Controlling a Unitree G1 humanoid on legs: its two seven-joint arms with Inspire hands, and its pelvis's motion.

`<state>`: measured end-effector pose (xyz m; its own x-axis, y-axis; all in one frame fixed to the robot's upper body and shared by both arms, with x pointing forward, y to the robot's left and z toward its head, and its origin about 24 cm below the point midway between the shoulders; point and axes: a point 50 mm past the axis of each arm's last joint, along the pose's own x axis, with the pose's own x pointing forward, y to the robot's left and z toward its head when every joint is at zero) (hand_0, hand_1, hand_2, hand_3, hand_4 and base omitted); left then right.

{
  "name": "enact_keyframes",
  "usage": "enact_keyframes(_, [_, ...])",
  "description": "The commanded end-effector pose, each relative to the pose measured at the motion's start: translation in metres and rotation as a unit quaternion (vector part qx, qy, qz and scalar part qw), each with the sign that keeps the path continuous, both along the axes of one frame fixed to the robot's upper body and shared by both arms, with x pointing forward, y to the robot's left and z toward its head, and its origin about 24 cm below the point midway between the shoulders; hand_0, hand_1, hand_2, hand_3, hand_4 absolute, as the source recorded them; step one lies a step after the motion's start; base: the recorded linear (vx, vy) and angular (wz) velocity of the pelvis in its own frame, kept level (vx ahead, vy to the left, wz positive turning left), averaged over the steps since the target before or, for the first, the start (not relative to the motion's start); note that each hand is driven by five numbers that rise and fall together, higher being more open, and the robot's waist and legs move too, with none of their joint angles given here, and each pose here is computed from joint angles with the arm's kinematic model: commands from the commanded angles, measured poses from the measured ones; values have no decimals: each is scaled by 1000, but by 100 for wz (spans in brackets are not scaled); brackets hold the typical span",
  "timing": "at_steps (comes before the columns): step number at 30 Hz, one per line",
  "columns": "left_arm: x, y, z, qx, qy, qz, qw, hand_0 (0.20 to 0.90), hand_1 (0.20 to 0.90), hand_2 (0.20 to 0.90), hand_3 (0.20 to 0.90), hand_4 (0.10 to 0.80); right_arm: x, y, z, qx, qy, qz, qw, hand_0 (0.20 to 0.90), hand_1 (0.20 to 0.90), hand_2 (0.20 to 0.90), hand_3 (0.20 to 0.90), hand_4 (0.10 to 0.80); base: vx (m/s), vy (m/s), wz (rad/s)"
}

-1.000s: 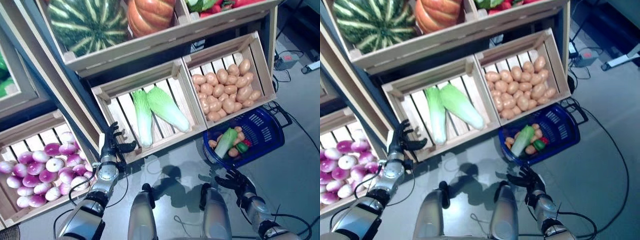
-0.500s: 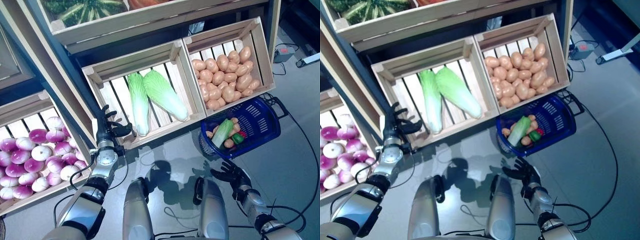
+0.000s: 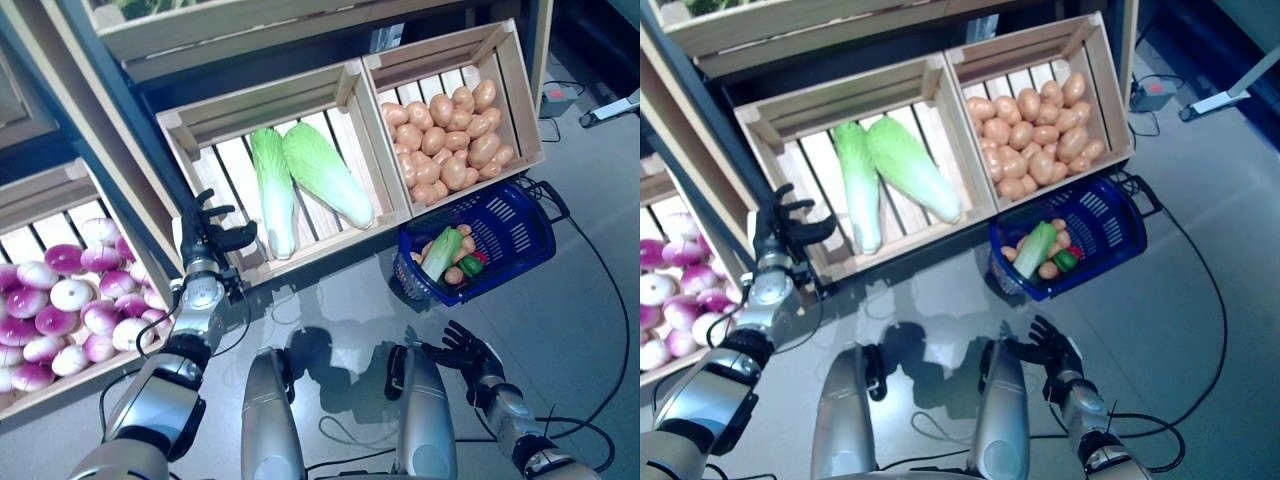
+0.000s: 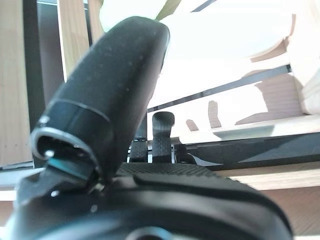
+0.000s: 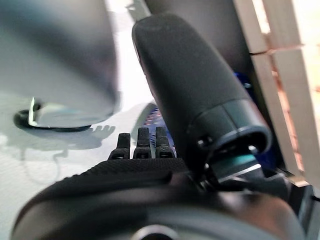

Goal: Put vegetables into the basket

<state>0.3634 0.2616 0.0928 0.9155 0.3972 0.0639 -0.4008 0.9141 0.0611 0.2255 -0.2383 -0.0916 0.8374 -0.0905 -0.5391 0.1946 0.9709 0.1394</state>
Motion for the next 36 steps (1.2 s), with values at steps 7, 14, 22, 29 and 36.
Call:
enact_keyframes(7, [29,-48,49,105,-44,-58,992,900,900,900,900,800,-9,-26,3,-42,4,-20,999,900,900,900,900,800,-35,-63,-8])
enact_keyframes(14, [22,-69,34,181,-49,-53,981,900,900,900,900,800,-16,-15,-7,-27,20,-24,999,900,900,900,900,800,19,-80,-12])
enact_keyframes(22, [5,-92,25,256,-95,-99,957,900,900,900,900,800,-38,-14,-22,-2,58,-59,997,900,900,900,900,800,36,-65,-3])
enact_keyframes(29, [-24,-102,-17,202,-46,-145,968,900,900,900,900,800,-64,-8,-40,12,118,-95,988,900,900,900,900,800,97,-15,4])
enact_keyframes(36, [-47,-103,-43,138,-4,-167,976,900,900,900,900,800,-76,3,-49,12,155,-97,983,900,900,900,900,800,127,20,-7])
